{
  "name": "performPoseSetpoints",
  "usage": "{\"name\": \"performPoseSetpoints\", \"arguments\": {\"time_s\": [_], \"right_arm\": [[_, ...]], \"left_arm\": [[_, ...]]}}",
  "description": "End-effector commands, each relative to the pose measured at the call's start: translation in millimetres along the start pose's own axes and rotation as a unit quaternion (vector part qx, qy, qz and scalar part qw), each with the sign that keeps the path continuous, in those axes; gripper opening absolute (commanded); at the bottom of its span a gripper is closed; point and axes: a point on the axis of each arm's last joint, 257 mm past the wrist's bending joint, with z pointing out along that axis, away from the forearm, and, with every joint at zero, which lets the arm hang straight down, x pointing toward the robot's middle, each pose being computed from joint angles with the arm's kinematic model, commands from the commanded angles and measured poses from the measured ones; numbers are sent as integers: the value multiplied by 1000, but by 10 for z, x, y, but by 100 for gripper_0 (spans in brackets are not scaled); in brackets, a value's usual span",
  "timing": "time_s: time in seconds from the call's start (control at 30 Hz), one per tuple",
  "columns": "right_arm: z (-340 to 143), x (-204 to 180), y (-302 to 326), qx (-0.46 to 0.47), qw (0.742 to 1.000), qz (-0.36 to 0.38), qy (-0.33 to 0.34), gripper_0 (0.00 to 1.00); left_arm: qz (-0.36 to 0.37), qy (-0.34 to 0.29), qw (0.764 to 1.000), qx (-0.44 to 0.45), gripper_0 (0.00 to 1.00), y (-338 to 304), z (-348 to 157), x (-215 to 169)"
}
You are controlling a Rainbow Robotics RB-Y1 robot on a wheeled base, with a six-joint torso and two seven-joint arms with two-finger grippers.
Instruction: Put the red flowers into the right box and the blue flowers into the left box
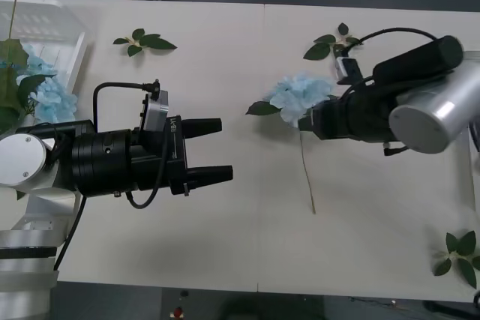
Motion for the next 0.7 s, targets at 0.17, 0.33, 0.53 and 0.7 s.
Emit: {"name": "performPoseSetpoints", "arguments": {"time_s": [0.17, 0.33, 0.53, 0.7], "right_arm": [[389, -100, 193, 6, 1000, 9, 14, 95], [594, -51, 201, 12, 1000, 3, 26, 95], [793, -6, 205, 19, 999, 4, 38, 95], [998, 80, 180, 32, 999, -11, 41, 95]], "left_arm": [[15, -4, 1000, 4, 100, -28, 0, -77], [15, -4, 1000, 4, 100, -28, 0, -77], [15, -4, 1000, 4, 100, -28, 0, -77], [15, -4, 1000, 4, 100, -28, 0, -77]]}}
